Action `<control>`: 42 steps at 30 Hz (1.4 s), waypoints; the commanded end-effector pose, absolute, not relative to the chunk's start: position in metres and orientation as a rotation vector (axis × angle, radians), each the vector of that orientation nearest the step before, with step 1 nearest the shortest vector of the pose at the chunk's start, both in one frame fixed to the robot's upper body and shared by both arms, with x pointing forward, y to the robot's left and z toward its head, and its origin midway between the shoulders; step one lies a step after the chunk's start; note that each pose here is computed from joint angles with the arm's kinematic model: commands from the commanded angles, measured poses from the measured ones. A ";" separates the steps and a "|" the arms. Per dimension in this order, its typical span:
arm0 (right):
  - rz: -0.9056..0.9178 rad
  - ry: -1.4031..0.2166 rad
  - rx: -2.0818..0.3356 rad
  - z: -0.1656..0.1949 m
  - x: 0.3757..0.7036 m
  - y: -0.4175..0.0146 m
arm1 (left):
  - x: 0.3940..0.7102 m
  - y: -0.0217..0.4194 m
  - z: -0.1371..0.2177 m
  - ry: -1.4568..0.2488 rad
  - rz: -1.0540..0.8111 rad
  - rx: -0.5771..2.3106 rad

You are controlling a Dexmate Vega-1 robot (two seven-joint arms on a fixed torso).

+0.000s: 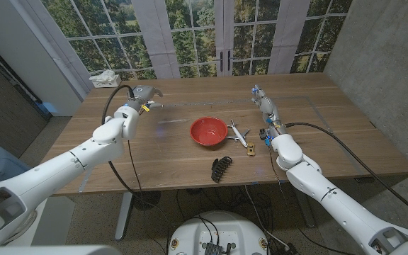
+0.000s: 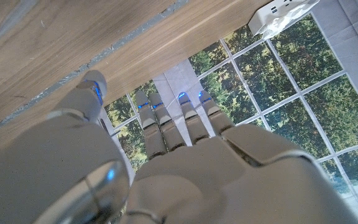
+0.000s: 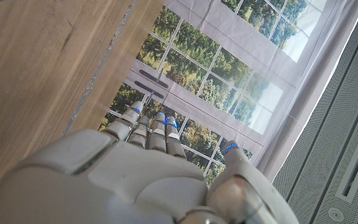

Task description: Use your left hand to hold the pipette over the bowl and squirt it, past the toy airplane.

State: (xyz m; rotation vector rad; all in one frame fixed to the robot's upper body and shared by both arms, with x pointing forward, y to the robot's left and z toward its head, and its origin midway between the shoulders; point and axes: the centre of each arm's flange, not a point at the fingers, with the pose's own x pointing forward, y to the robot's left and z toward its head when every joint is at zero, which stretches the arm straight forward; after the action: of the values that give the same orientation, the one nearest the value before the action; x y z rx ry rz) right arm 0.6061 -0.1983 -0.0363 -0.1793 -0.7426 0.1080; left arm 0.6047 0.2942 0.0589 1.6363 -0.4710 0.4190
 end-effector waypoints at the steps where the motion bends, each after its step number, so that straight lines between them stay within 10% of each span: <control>1: 0.109 -0.741 -0.179 -0.036 0.606 -0.196 | 0.603 0.291 0.064 -0.383 0.419 1.714; 42: 0.120 -0.732 -0.181 -0.041 0.605 -0.198 | 0.610 0.283 0.038 -0.370 0.417 1.749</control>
State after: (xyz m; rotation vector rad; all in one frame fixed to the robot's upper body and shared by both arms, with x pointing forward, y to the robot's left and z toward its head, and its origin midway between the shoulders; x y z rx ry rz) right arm 0.6060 -0.1966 -0.0400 -0.1824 -0.7324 0.1161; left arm 0.6053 0.2852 0.0517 1.7560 -0.3649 0.4312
